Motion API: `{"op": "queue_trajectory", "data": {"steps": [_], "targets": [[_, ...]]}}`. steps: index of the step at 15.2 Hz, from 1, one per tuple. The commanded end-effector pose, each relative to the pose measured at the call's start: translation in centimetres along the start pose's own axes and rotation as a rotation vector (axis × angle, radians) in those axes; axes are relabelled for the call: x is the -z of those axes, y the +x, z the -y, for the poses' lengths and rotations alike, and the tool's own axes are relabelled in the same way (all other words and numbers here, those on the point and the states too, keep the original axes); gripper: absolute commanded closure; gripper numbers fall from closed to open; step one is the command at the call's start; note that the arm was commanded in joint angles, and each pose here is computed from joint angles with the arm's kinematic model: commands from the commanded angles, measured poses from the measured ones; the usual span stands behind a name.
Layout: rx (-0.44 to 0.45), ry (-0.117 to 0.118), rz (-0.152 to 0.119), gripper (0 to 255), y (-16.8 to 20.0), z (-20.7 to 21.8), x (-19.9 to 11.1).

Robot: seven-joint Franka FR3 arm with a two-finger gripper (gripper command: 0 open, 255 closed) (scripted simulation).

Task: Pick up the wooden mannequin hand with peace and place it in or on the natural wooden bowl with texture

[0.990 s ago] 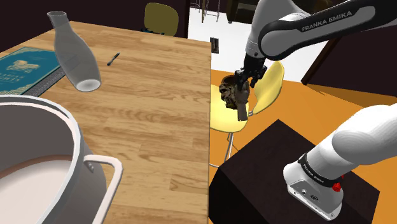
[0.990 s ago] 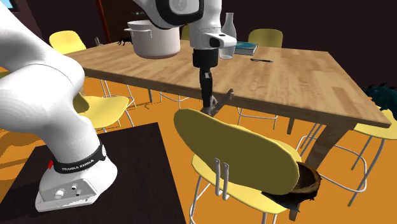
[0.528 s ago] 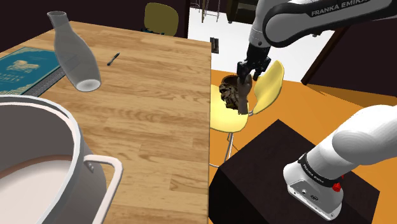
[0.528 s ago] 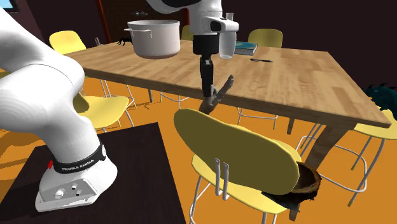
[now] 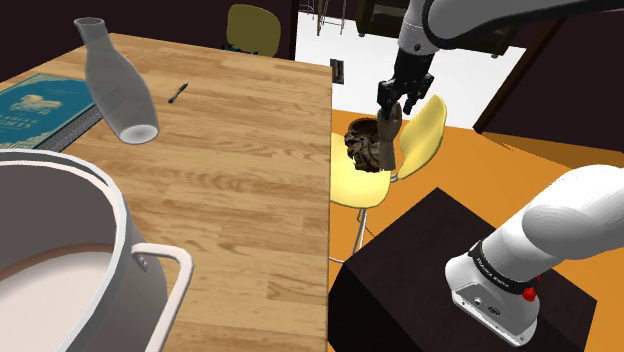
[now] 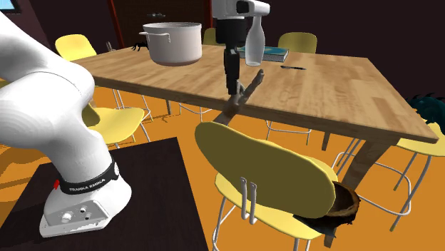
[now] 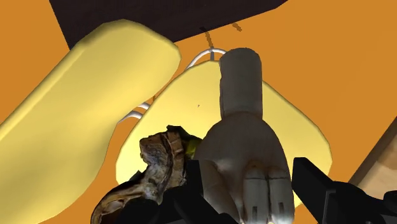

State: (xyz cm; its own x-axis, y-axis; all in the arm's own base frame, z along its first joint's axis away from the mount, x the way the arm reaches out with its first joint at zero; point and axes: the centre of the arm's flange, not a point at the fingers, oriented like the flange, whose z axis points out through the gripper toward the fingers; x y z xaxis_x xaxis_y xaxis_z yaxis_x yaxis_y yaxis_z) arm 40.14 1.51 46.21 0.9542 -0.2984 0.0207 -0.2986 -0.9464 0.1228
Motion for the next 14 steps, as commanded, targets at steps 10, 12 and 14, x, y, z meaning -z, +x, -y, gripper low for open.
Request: {"op": "queue_trajectory", "data": {"steps": [10, 12, 14], "targets": [[0.0, 0.0, 0.0, 255, 10.4, -8.1, 1.9], [0.0, 0.0, 0.0, 255, 12.5, -9.7, 2.3], [0.0, 0.0, 0.0, 255, 14.5, -11.3, 2.6]]}}
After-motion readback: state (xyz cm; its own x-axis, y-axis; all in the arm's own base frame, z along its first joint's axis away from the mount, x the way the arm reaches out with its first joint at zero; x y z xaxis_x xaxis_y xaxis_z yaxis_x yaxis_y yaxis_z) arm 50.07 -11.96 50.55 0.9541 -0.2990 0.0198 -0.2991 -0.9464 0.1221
